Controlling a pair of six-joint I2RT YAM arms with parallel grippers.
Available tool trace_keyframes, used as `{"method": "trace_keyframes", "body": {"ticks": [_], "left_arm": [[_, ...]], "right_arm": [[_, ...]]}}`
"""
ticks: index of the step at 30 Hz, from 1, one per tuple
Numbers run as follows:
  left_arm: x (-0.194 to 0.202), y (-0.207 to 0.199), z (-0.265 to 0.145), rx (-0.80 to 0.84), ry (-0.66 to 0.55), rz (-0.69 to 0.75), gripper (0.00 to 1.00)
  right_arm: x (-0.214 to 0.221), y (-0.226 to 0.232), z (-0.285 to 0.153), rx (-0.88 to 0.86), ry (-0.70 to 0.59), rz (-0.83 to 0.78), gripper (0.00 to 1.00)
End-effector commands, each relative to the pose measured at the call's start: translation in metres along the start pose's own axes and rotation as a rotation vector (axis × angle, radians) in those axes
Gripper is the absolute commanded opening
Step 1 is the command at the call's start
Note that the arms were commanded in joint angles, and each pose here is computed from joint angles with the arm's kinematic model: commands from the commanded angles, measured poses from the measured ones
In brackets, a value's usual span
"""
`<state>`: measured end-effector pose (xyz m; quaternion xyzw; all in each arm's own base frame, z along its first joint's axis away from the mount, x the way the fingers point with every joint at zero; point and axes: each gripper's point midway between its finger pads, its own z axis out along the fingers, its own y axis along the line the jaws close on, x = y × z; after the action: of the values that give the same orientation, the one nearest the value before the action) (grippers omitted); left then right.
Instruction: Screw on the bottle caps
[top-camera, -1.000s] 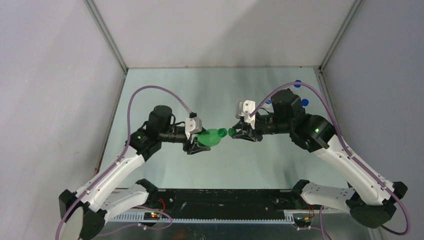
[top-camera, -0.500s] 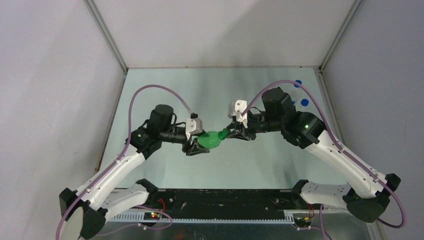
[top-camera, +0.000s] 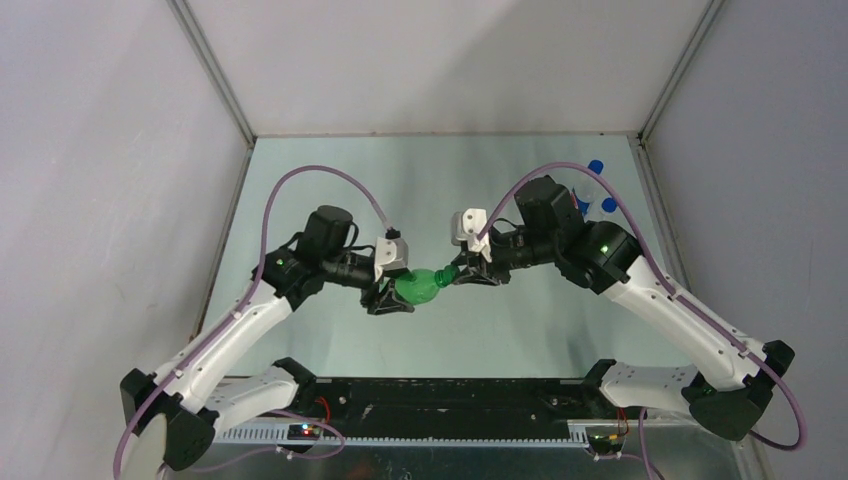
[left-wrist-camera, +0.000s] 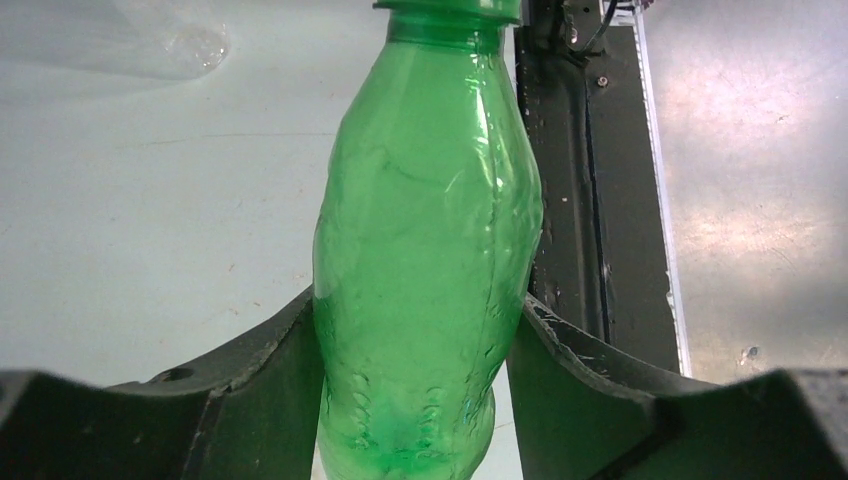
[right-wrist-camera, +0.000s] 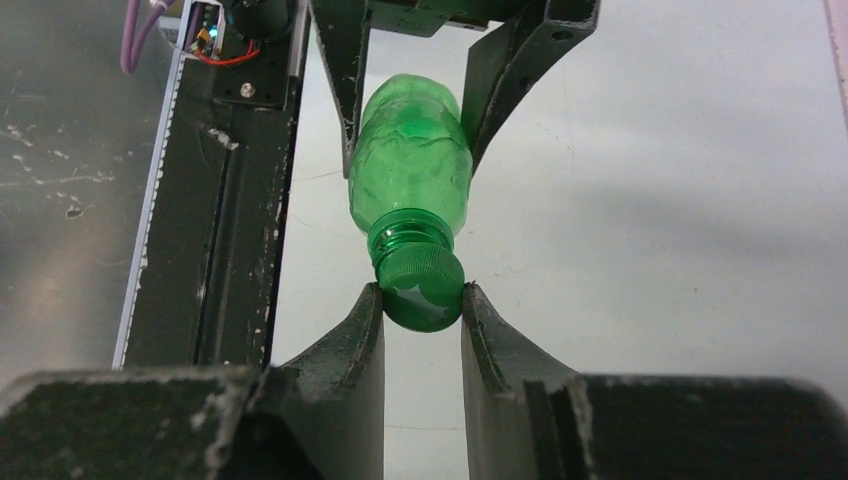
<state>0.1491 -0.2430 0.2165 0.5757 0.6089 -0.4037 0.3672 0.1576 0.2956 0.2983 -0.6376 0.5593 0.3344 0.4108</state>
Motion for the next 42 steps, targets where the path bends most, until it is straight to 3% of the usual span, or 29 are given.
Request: {"method": "trace_keyframes", "body": {"ticks": [1,21,42], "left_arm": [[-0.035,-0.002,-0.005,0.04,-0.071,0.124,0.02],[-0.046,-0.006,-0.001,0.107,-0.099,0.091,0.0],[-0.039,-0.018,-0.001,0.163,-0.094,0.068,0.0]], "right_arm": [[0.006,0.016,0.002,-0.08,0.02,-0.026,0.0],[0.004,0.036,0.006,-0.167,0.009,-0.058,0.0],[0.006,-0.007,0.004,0.031,0.036,-0.017,0.0]]}}
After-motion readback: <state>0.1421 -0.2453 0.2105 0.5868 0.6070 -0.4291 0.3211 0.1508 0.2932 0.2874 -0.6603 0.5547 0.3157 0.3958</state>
